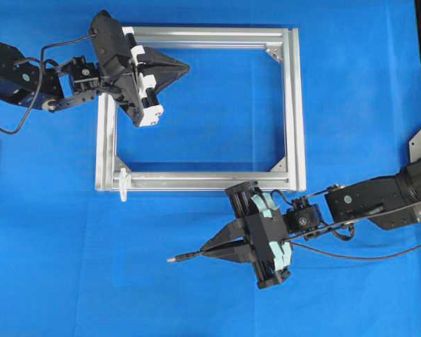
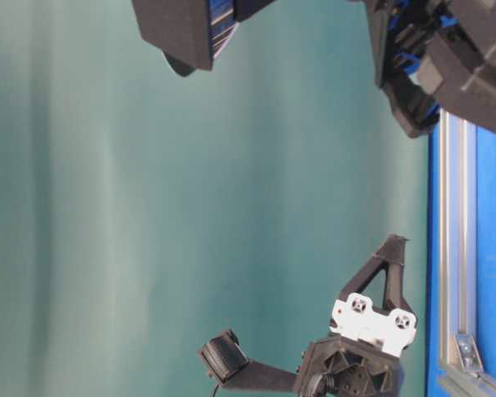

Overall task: Insert the wire through the string loop located on the left side.
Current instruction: 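Lift the cable with the right gripper, plug pointing left, then move the right gripper left over the frame toward the white zip-tie loop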

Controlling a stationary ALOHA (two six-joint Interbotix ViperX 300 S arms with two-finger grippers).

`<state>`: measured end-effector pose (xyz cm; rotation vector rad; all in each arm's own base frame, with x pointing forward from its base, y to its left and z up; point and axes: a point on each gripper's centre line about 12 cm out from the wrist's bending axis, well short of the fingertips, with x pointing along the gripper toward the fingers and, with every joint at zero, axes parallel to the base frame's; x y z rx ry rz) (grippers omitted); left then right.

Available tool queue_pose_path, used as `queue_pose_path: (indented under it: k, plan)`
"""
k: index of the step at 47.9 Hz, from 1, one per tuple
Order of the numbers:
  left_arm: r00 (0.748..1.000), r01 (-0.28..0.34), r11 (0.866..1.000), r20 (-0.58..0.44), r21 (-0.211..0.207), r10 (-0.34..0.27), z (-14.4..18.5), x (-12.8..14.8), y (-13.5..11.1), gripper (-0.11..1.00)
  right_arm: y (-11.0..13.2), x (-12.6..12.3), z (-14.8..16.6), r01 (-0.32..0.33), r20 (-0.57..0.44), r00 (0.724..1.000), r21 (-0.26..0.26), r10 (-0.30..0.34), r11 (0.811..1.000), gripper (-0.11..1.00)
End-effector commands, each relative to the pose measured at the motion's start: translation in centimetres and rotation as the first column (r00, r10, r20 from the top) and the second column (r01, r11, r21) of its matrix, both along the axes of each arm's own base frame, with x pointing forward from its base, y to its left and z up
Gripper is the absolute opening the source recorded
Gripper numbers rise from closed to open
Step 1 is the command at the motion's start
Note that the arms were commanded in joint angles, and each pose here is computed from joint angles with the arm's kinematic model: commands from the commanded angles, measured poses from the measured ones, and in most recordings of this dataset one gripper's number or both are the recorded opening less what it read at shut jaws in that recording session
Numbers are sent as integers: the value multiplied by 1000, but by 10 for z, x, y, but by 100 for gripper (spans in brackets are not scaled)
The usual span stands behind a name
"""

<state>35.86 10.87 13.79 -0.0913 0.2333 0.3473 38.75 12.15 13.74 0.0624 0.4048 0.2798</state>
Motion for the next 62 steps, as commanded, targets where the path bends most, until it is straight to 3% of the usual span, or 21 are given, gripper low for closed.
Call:
queue_pose_path:
  k: [1,20,43,62]
  plan:
    - [999,-1,1000,39,12,0,13,1,1,0,1,4,20,-2,54,999,16,1,1000,-10]
    - [999,-3,1000,40,11,2,14,1,1,0,-12,7,20,32,56,998,17,-33,999,-10]
    - [999,-1,1000,40,11,1,14,1,1,0,-85,11,9,214,20,977,8,-214,977,-10]
    - [999,-1,1000,40,11,1,14,1,1,0,-90,10,8,224,17,974,7,-224,974,-10]
